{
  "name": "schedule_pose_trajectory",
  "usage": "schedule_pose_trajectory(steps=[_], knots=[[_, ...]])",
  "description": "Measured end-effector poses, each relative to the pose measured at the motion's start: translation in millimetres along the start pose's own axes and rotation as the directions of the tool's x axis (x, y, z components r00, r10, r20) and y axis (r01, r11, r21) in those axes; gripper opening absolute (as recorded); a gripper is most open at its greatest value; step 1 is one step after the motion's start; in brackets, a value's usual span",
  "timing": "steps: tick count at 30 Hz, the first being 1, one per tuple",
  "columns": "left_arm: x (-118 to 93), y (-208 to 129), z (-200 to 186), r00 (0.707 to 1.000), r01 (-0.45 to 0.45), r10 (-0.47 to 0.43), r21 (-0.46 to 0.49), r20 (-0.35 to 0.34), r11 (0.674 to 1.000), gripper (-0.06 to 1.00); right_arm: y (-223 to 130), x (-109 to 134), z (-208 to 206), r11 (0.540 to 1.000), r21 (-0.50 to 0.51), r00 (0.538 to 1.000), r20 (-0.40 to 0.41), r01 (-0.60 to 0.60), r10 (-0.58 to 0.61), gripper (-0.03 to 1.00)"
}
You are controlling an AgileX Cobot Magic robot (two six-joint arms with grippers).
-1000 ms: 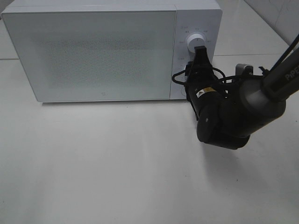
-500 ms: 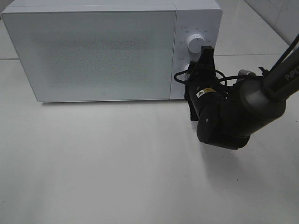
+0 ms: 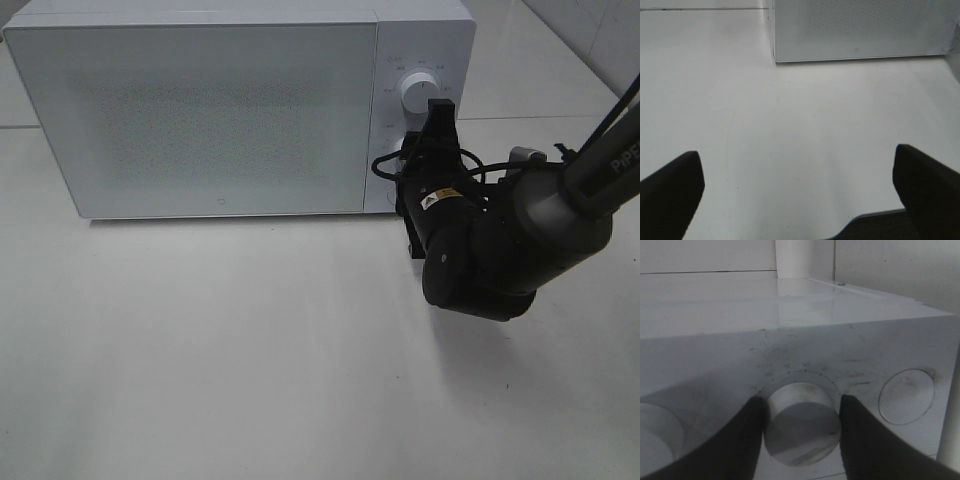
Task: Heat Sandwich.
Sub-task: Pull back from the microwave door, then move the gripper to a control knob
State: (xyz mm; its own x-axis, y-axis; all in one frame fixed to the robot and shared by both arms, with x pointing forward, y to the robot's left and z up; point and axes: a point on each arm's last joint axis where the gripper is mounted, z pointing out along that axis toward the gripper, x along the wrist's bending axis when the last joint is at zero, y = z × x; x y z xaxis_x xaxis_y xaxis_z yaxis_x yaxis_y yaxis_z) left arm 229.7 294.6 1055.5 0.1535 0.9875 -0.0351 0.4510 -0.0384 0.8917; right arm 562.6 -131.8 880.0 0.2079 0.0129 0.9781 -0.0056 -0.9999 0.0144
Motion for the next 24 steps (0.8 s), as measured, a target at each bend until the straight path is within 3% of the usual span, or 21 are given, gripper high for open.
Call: schedule_pose_trajectory(steps=[11, 15, 17, 21, 24], knots=[[0.0, 0.0, 0.0, 1.0, 0.0, 0.0, 0.0, 0.0, 1.0, 0.96, 0.0, 0.0, 0.0, 1.0, 0.0, 1.0, 0.0, 0.006, -0.006, 0.47], [0.0, 0.0, 0.0, 1.0, 0.0, 0.0, 0.0, 0.0, 1.0, 0.96, -0.7, -0.7, -0.2, 0.998, 0.005, 0.998, 0.007, 0.056, -0.056, 0.58], [0.0, 0.0, 0.0, 1.0, 0.0, 0.0, 0.0, 0.0, 1.0, 0.96, -1.4, -1.2, -1.1, 0.997, 0.016, 0.996, 0.03, 0.081, -0.081, 0.7], [0.0, 0.0, 0.0, 1.0, 0.0, 0.0, 0.0, 0.0, 1.0, 0.96, -2.3, 3.7, -4.1, 0.994, 0.034, 0.994, 0.035, 0.101, -0.103, 0.79], [0.0, 0.0, 0.0, 1.0, 0.0, 0.0, 0.0, 0.0, 1.0, 0.96, -1.7, 6.7, -6.2, 0.993, 0.044, 0.994, 0.026, 0.108, -0.109, 0.8]])
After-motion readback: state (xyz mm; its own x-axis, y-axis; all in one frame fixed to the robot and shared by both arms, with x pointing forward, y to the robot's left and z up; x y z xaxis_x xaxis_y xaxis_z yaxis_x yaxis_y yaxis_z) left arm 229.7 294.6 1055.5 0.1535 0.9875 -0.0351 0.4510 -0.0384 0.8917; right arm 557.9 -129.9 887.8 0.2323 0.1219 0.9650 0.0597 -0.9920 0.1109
